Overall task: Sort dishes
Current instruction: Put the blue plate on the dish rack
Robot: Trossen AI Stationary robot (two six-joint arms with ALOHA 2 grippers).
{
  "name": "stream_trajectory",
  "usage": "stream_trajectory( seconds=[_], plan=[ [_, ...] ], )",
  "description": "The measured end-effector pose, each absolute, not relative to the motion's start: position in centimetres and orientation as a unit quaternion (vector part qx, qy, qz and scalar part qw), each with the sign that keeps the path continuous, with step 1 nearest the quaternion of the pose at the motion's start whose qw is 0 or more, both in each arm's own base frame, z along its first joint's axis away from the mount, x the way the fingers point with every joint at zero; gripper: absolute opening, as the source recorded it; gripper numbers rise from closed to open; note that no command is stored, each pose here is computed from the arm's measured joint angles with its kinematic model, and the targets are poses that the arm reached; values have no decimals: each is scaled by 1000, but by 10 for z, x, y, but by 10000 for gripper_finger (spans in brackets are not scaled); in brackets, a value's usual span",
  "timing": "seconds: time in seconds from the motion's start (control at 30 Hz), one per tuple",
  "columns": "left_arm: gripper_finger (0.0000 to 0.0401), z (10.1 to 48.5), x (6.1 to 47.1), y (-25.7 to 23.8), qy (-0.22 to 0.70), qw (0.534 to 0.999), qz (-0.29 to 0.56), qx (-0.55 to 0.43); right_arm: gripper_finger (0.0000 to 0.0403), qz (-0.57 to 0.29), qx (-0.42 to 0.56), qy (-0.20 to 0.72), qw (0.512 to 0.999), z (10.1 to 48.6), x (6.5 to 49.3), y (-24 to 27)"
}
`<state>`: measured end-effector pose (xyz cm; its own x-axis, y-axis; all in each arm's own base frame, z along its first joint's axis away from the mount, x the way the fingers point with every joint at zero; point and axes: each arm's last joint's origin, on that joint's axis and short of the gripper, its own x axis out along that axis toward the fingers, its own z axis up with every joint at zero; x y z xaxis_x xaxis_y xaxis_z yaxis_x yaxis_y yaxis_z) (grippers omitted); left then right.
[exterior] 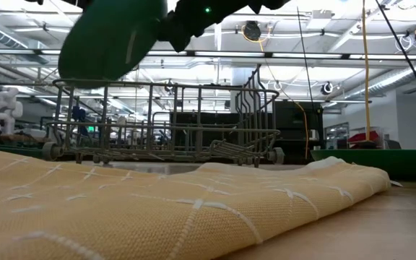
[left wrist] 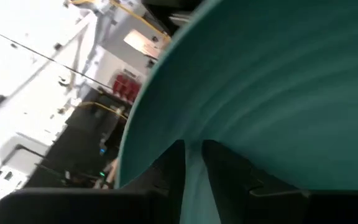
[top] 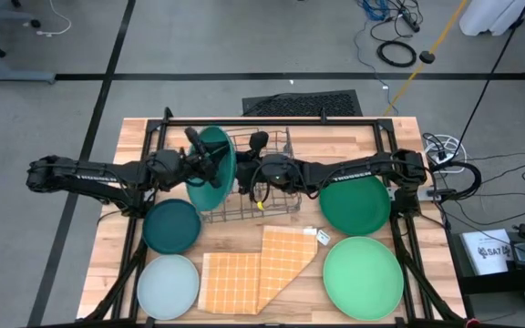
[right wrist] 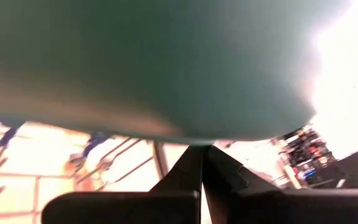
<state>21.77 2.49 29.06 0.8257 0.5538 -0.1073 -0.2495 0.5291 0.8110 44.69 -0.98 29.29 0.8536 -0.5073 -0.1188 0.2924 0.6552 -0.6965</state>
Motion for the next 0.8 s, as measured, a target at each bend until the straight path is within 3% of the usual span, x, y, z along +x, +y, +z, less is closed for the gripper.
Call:
stream_trajectory(
  seconds=[0.8],
  plan=[
    [80, 292, 222, 35, 138, 892, 256, 346, 0, -220, -347, 159, 898, 308, 436, -9]
  ],
)
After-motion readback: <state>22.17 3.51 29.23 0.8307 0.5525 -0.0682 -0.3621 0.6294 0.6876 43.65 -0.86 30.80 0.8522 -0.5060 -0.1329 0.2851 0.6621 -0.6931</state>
